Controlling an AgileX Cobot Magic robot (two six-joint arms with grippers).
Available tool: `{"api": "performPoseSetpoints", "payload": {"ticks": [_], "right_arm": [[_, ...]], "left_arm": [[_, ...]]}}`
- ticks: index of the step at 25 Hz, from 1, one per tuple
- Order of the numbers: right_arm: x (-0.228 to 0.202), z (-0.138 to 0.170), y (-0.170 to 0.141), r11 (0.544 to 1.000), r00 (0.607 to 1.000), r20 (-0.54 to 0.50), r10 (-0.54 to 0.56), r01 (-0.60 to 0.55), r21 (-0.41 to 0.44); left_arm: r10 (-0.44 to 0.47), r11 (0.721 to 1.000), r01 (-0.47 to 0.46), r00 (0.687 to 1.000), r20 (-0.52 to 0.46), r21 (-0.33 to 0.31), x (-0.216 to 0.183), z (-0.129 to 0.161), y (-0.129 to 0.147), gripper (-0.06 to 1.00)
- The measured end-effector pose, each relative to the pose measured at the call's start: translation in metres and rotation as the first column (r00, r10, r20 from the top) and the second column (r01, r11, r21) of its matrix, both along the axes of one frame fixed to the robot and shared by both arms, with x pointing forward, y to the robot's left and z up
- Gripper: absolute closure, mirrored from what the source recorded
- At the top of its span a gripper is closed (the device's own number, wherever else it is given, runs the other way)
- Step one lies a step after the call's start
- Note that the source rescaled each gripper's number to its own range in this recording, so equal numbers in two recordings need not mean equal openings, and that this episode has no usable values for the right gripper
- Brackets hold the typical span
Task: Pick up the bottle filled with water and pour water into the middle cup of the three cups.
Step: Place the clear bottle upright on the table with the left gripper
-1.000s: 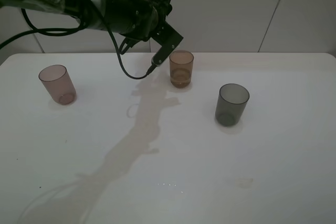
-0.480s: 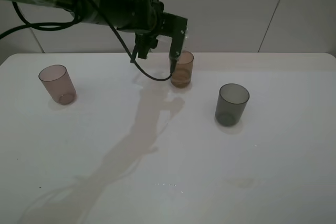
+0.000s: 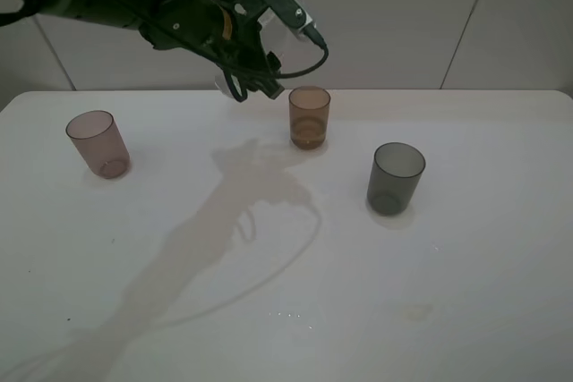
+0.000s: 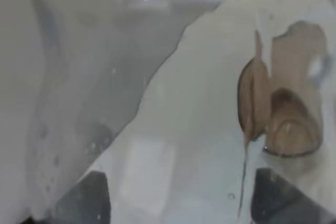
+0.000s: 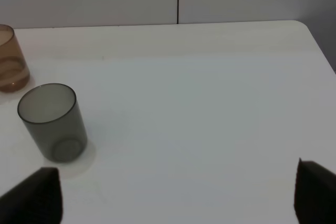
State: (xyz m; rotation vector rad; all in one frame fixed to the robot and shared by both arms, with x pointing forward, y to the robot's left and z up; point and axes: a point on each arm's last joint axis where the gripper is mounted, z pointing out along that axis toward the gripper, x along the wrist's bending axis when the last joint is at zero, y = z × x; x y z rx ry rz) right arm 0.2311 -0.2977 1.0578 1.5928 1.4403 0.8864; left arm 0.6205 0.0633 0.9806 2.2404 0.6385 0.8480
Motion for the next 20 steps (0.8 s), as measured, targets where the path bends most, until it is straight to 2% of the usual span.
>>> {"api": "performPoseSetpoints", "payload": {"ticks": [4, 7, 10, 13, 16, 20], "right_arm": [[0.0, 0.0, 0.0, 1.0, 1.0, 0.0, 0.0, 0.0, 0.0], [0.0, 0.0, 0.0, 1.0, 1.0, 0.0, 0.0, 0.0, 0.0], [0.0, 0.0, 0.0, 1.0, 1.0, 0.0, 0.0, 0.0, 0.0], [0.0, 0.0, 0.0, 1.0, 1.0, 0.0, 0.0, 0.0, 0.0], [0.0, 0.0, 0.0, 1.0, 1.0, 0.0, 0.0, 0.0, 0.0], [0.0, 0.0, 0.0, 1.0, 1.0, 0.0, 0.0, 0.0, 0.0]], "left_arm": [[0.021, 0.991, -0.022, 1.0, -0.015, -0.129, -0.012, -0.02, 0.026, 0.91], [0.055, 0.97, -0.061, 0.998, -0.033, -0.234, -0.023, -0.045, 0.047, 0.91], [0.104, 0.932, -0.102, 0.994, -0.014, -0.348, -0.036, -0.062, 0.069, 0.91], [0.138, 0.897, -0.096, 0.988, 0.069, -0.431, -0.048, -0.069, 0.087, 0.91], [0.16, 0.881, -0.079, 0.978, 0.136, -0.467, -0.055, -0.071, 0.101, 0.91], [0.179, 0.849, -0.072, 0.971, 0.156, -0.523, -0.055, -0.075, 0.104, 0.91]]}}
